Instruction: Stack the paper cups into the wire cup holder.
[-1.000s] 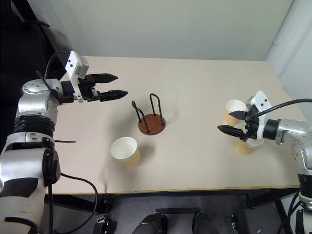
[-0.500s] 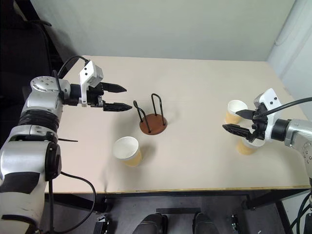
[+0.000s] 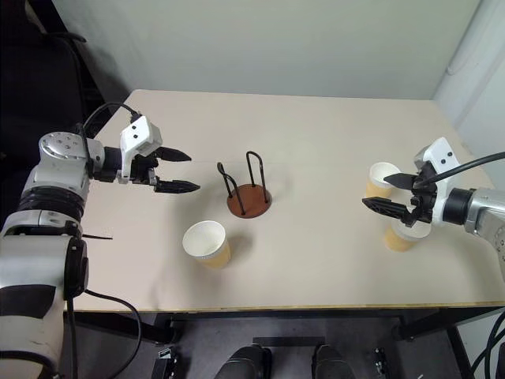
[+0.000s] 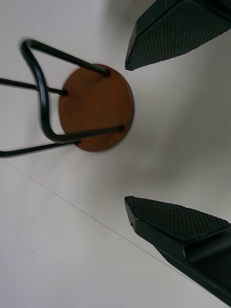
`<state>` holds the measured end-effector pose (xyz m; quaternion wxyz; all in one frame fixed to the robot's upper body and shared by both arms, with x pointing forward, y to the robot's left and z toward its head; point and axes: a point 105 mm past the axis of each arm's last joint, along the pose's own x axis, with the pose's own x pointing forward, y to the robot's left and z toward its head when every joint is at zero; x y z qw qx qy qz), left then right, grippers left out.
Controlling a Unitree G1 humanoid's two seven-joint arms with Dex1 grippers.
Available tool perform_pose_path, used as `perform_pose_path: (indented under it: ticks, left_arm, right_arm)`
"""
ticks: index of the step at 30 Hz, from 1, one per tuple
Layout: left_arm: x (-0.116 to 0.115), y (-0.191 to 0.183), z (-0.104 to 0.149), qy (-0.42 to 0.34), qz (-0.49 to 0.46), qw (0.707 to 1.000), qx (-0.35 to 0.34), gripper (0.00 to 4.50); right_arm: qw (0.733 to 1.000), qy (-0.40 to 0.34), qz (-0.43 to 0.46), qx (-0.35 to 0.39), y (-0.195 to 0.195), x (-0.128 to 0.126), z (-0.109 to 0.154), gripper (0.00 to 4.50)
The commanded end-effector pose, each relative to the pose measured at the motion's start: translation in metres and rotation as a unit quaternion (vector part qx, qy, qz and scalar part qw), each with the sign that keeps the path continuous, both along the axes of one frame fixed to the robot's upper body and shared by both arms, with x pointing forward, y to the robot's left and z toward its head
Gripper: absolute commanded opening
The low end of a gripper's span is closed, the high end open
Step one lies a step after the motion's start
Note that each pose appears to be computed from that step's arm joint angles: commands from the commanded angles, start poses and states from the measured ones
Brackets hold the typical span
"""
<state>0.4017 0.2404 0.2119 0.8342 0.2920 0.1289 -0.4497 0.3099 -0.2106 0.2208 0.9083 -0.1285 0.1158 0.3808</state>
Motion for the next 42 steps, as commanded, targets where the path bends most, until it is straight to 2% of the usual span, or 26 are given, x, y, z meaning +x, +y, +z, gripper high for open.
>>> perform_pose_path:
  ticks: [1, 13, 26, 33, 37, 42]
  left_arm:
    - [0.000, 0.002, -0.010, -0.011, 0.004, 1.000, 0.002, 4.48]
    - [0.007, -0.001, -0.046, -0.013, 0.060, 0.997, -0.055, 4.48]
    - [0.018, -0.017, -0.035, -0.046, 0.070, 0.992, -0.099, 4.48]
    - [0.019, -0.034, -0.036, -0.038, 0.041, 0.992, -0.109, 4.48]
    - [0.024, -0.043, -0.029, -0.045, 0.043, 0.989, -0.133, 4.48]
    - [0.029, -0.056, -0.024, -0.056, 0.037, 0.989, -0.132, 4.48]
  right_arm:
    - [1.000, -0.022, 0.008, 0.002, 0.003, 0.000, 0.012, 4.13]
    - [1.000, -0.016, 0.015, 0.004, 0.006, 0.000, 0.011, 4.13]
    - [1.000, -0.015, 0.017, 0.007, 0.007, 0.000, 0.010, 4.13]
    - [1.000, -0.015, 0.018, 0.009, 0.008, 0.001, 0.009, 4.13]
    - [1.000, -0.015, 0.018, 0.011, 0.008, 0.001, 0.009, 4.13]
    - [1.000, -0.017, 0.020, 0.011, 0.010, 0.002, 0.011, 4.13]
